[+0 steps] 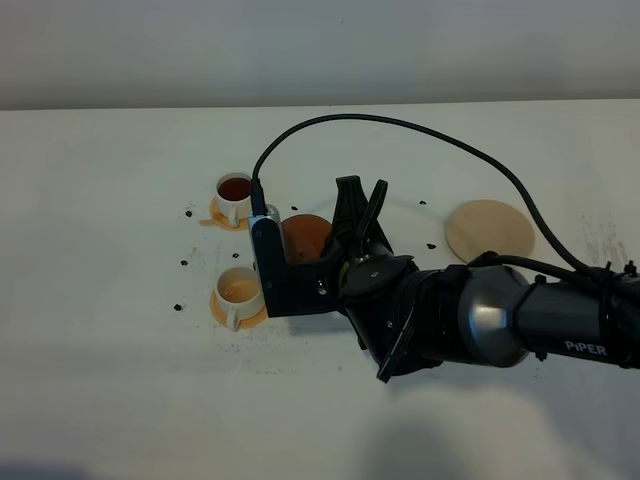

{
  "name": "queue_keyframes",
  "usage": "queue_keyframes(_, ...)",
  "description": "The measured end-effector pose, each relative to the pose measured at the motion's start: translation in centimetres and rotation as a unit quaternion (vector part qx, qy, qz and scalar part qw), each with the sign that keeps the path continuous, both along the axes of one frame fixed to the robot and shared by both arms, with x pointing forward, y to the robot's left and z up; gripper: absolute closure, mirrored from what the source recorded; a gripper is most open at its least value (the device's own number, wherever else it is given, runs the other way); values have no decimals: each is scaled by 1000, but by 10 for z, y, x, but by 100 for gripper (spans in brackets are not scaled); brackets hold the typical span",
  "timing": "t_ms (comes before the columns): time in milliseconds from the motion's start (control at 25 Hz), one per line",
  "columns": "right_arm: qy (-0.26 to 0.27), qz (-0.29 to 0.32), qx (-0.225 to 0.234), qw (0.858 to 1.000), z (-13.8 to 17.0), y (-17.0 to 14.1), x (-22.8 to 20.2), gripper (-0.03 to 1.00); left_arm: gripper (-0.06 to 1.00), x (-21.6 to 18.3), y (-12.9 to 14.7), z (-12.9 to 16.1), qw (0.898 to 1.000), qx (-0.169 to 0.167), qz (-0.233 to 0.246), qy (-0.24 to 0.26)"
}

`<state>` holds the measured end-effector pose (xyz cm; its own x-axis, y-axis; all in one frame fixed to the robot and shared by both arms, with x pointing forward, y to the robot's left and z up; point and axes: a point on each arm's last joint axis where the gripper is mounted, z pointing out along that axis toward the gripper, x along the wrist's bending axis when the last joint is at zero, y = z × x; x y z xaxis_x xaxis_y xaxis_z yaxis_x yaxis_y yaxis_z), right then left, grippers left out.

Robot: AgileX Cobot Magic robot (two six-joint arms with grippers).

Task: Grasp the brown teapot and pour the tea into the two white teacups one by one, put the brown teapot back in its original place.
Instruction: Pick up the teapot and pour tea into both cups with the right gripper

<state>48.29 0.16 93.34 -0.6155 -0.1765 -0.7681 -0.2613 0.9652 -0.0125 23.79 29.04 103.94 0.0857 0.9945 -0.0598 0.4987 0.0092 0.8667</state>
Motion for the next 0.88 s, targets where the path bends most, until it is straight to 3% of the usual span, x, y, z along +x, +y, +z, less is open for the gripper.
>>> queue_keyframes(880, -35, 26, -15, 999, 7, 6, -1, 88, 43, 0, 0, 0, 1000, 0, 0, 0)
